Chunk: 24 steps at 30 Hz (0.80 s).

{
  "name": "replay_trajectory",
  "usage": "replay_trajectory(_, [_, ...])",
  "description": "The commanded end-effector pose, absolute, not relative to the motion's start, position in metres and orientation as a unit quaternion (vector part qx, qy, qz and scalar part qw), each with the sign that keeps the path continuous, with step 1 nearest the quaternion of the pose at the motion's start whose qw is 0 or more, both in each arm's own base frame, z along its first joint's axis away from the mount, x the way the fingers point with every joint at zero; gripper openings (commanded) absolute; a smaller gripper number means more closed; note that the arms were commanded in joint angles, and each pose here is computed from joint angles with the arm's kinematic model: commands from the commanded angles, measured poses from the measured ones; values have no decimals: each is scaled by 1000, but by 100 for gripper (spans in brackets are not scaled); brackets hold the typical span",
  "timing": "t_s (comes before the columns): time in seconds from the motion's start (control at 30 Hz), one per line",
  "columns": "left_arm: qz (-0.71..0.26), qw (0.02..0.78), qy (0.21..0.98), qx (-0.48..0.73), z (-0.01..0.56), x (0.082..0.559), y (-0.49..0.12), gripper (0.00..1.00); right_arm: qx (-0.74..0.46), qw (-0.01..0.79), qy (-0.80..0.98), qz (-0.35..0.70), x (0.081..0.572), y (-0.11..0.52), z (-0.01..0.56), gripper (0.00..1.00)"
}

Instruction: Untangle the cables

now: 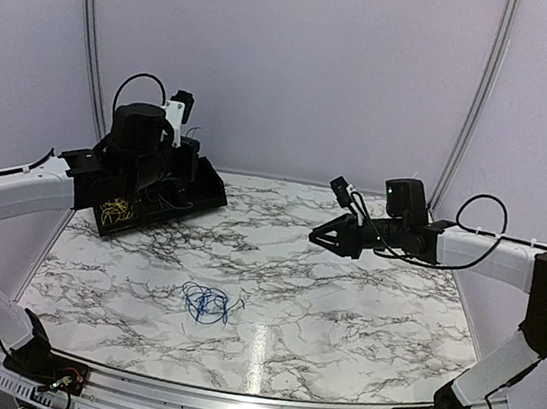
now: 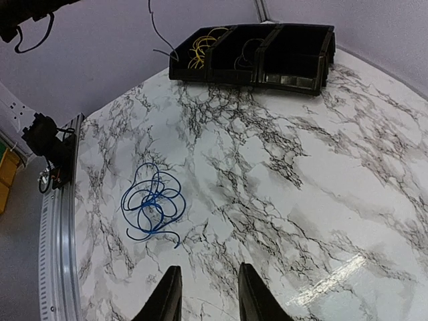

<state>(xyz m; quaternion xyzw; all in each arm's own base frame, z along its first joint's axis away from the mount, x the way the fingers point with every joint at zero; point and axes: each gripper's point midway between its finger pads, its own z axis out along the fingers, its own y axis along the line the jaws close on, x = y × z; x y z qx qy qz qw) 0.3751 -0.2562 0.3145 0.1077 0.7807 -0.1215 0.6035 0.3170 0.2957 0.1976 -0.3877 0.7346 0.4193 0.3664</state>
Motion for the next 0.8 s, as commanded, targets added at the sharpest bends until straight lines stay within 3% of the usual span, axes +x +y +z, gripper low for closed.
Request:
replay_trajectory(0.0, [-129,613,775,88,323,386,-234,0,-407,395,726,389,323,290,211,30])
replay_trajectory(0.4, [-128,600,788,54,293,456,-190,0,-420,404,720,377,322,289,214,31])
replay_trajectory(0.77, [-102,558,820,77,231,504,-174,0,-428,403,718,373,321,288,213,30])
